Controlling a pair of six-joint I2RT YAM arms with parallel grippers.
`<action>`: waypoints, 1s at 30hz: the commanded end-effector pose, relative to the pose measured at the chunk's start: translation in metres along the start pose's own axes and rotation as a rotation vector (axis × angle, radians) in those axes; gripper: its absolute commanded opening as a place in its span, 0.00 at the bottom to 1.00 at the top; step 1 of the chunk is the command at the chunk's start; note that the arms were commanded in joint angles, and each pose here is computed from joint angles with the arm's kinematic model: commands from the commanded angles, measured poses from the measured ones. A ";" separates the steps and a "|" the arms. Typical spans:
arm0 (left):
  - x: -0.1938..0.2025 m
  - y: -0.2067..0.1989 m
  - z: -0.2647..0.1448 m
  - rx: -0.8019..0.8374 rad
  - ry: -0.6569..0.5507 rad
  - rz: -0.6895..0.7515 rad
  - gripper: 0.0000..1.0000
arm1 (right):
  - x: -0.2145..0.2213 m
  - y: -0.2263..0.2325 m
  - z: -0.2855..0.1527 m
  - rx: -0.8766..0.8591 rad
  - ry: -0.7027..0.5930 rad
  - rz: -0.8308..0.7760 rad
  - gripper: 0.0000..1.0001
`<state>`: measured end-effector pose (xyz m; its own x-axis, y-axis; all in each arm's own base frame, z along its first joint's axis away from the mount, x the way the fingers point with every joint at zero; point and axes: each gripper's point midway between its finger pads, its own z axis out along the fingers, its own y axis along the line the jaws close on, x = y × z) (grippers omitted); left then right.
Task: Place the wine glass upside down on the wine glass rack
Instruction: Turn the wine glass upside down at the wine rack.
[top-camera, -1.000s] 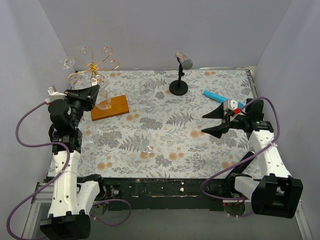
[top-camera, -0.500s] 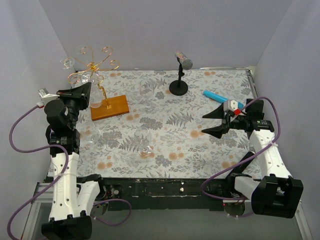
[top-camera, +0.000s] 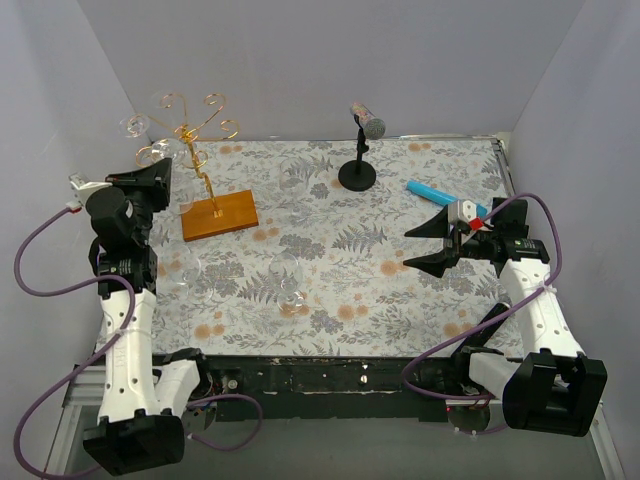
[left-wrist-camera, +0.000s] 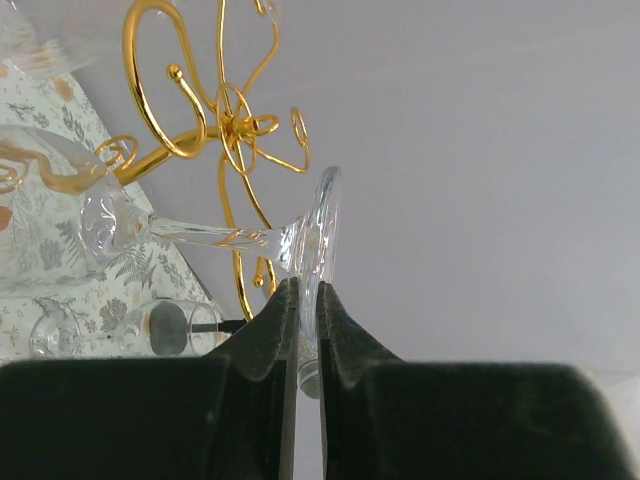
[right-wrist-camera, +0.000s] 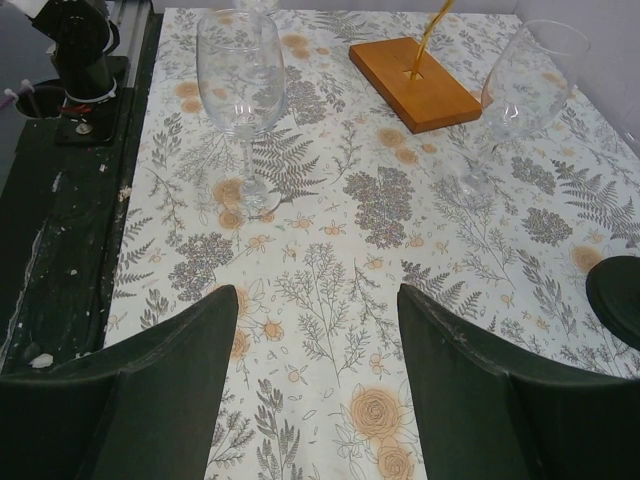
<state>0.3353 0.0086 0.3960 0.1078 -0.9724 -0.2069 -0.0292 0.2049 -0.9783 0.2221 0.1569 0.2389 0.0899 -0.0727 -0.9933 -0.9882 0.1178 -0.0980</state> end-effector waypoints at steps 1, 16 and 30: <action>-0.023 -0.057 -0.006 0.147 -0.066 -0.107 0.00 | -0.018 -0.001 0.000 -0.018 -0.033 -0.040 0.73; -0.035 -0.049 0.019 0.128 -0.046 -0.233 0.00 | -0.022 0.002 -0.001 -0.020 -0.034 -0.062 0.73; -0.049 -0.045 0.040 0.111 -0.074 -0.266 0.00 | -0.023 0.003 -0.001 -0.021 -0.035 -0.066 0.73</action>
<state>0.3783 0.0454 0.3839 0.1365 -0.9701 -0.2007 -0.0716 0.1924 -0.9787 0.2174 0.1577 0.2463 0.1139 -0.0643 -0.9914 -0.9873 0.1043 -0.1202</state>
